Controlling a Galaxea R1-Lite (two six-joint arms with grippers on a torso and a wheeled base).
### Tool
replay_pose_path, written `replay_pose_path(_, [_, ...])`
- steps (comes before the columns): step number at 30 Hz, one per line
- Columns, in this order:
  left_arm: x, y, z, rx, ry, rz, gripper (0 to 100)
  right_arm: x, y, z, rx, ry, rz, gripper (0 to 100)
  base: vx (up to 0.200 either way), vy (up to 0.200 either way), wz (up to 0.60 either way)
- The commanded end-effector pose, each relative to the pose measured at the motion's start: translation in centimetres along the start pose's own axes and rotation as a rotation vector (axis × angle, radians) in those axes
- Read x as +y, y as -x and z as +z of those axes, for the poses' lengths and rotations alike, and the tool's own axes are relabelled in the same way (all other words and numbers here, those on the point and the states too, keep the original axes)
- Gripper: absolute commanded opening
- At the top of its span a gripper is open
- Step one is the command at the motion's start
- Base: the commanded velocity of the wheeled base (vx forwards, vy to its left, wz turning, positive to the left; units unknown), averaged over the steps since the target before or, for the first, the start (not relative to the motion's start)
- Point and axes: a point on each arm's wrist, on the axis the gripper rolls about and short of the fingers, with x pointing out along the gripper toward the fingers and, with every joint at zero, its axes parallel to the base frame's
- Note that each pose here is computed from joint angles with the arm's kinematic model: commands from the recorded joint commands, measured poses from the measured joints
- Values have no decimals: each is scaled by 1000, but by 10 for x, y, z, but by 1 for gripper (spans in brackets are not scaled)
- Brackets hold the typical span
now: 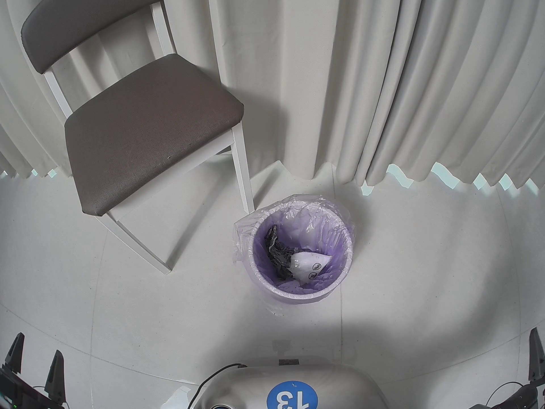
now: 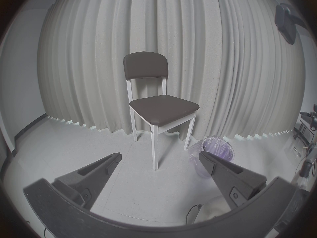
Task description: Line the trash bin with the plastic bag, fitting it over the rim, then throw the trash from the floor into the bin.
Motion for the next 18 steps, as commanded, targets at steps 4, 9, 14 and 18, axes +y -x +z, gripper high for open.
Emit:
replay_pose_path(4, [0, 0, -6, 17, -21, -8, 100, 2, 0, -14, 36, 1, -1, 100, 0, 0, 0])
replay_pose_path(9, [0, 0, -6, 17, -13, -7, 100, 3, 0, -22, 105, -9, 8, 100, 0, 0, 0])
replay_pose_path(14, [0, 0, -6, 17, -13, -7, 100, 4, 1, -30, 178, -20, 1, 100, 0, 0, 0])
replay_pose_path(18, [0, 0, -6, 19, -13, -7, 100, 4, 1, -30, 184, -28, -18, 100, 0, 0, 0])
